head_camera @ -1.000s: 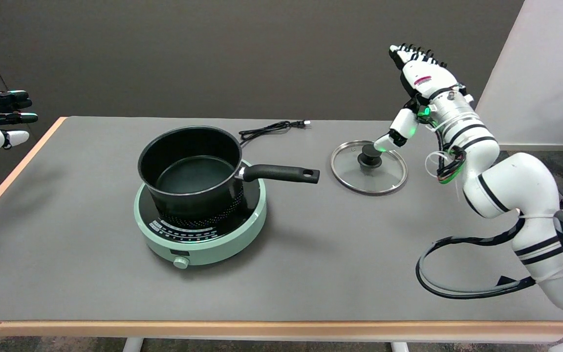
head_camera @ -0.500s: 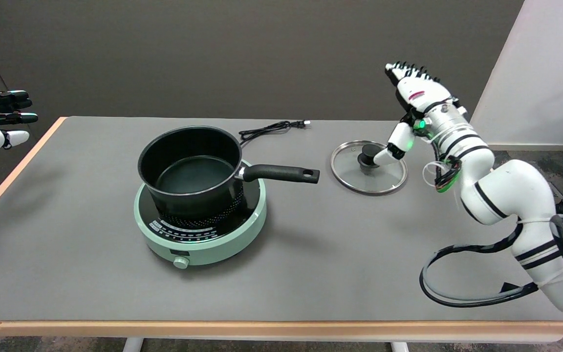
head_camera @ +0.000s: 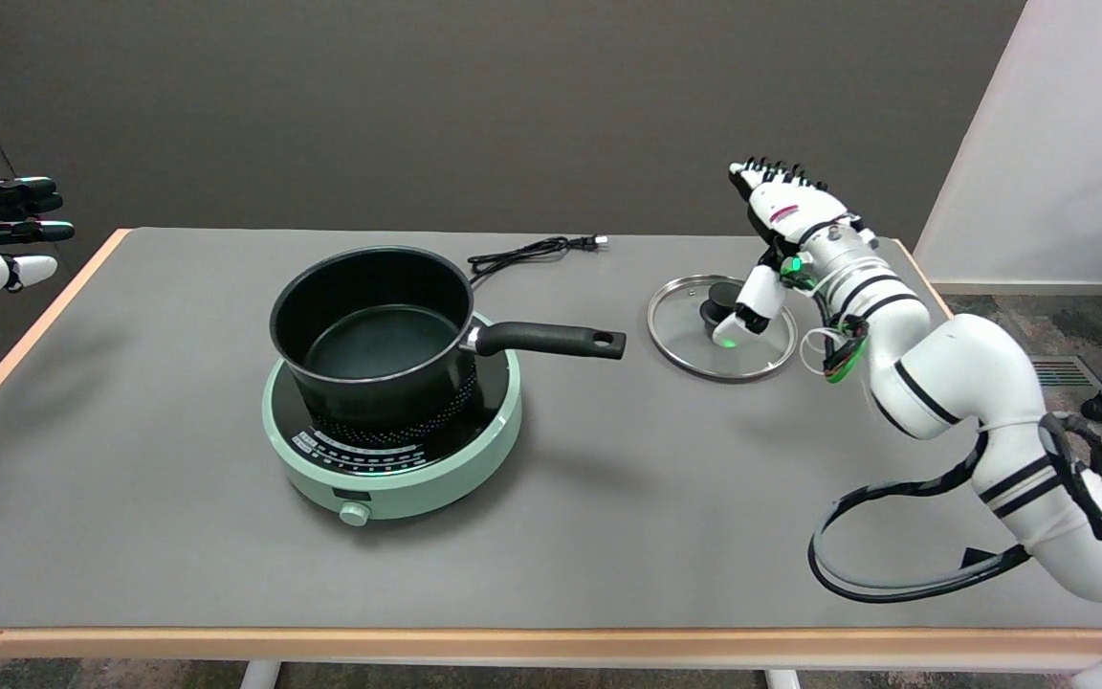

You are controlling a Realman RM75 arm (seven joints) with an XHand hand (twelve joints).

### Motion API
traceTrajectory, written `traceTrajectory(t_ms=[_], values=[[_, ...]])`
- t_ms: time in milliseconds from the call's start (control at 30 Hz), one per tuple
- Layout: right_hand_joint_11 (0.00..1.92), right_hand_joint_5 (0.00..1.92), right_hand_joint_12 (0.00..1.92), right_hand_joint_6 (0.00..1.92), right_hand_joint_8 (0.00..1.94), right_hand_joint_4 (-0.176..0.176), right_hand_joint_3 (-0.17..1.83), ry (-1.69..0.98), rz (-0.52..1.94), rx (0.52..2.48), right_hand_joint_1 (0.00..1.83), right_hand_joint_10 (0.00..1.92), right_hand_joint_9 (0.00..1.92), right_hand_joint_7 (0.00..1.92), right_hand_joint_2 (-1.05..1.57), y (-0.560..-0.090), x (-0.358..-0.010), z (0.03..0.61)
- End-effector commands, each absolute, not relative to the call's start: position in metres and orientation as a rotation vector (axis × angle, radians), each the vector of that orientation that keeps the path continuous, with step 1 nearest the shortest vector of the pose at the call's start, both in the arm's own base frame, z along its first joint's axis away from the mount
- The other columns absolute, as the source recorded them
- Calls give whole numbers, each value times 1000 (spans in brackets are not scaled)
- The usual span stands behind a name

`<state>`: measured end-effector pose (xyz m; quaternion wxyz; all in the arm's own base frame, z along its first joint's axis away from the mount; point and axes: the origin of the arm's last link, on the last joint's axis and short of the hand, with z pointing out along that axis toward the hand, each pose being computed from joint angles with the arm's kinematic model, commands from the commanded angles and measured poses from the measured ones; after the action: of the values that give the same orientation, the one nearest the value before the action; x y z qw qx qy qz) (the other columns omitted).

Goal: Pick up the pot lid.

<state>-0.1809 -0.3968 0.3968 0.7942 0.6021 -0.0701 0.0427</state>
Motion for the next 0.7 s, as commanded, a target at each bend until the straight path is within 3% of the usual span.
traceTrajectory(t_ms=[33, 300, 500, 700], values=[[42, 42, 42, 42, 42, -108, 1041, -194, 46, 1283, 1232, 42, 42, 42, -594, -416, -198, 394], [70, 70, 70, 70, 70, -104, 984, -229, 32, 1267, 1228, 70, 70, 70, -562, -422, -209, 401], [139, 139, 139, 139, 139, -53, 995, -243, 14, 1250, 1190, 139, 139, 139, -554, -426, -217, 407], [177, 177, 177, 177, 177, -38, 1094, -252, -3, 1241, 1179, 177, 177, 177, -556, -429, -222, 408]])
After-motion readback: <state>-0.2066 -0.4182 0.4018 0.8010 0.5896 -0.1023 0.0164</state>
